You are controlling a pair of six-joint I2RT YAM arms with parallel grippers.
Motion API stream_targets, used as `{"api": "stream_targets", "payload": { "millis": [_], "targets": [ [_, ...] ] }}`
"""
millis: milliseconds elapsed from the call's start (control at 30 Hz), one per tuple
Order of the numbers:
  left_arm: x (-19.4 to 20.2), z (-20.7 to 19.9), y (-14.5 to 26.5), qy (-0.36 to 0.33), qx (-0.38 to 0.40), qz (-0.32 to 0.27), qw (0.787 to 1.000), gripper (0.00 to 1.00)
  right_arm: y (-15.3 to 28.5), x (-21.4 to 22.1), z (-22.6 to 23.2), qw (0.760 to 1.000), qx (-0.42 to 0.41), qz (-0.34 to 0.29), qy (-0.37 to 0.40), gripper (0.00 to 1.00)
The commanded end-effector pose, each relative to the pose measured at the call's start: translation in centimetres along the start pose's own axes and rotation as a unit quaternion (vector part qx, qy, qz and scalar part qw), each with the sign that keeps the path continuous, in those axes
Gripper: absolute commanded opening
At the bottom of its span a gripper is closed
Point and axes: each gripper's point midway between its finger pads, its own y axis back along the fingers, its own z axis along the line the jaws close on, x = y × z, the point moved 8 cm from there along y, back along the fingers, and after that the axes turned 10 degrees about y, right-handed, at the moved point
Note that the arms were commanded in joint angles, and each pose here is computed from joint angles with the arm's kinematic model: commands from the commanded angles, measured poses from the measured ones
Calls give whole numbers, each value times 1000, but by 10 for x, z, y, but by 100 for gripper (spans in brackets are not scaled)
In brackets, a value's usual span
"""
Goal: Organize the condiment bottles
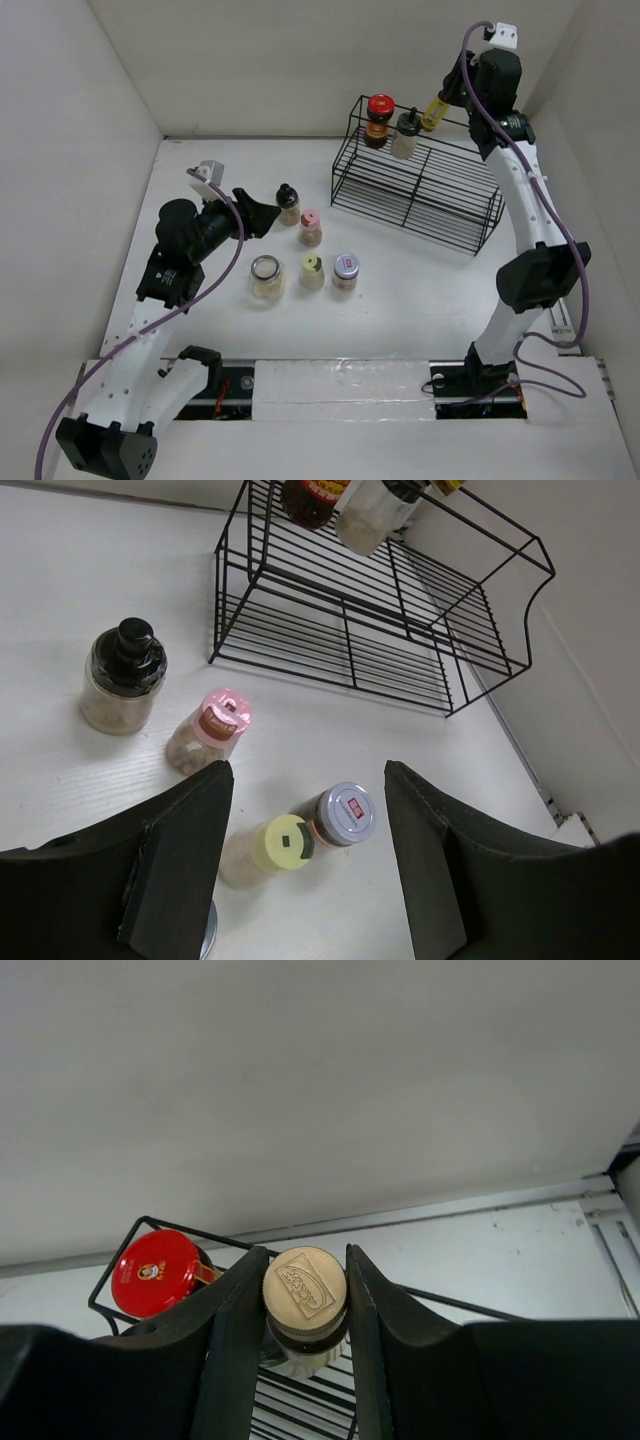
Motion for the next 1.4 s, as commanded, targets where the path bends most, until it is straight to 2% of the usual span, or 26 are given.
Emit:
{"api": "stream_targets", "payload": {
  "millis": [0, 633, 1033, 1100, 1267, 1367],
  "targets": [
    [-9, -9, 1, -14, 16, -19, 1000, 58, 28, -62, -14, 994, 14, -104, -8, 22],
    [-9, -7, -1, -12, 13, -16, 1000, 58, -16, 16, -22, 999, 36, -9, 30, 22],
    [-9, -9, 1, -14, 16, -19, 1000, 58, -40, 67, -8, 996, 51, 55, 57, 30],
    [-9, -9, 1, -14, 16, -19, 1000, 58, -43, 75, -8, 995, 51, 64, 60, 36],
    [-9, -9, 1, -14, 20, -16, 1000, 58, -42, 78, -9, 994, 56, 74, 62, 41],
    [-9, -9, 1, -14, 20, -16, 1000, 58, -30, 61, -8, 995, 58, 54, 59, 55]
  ]
}}
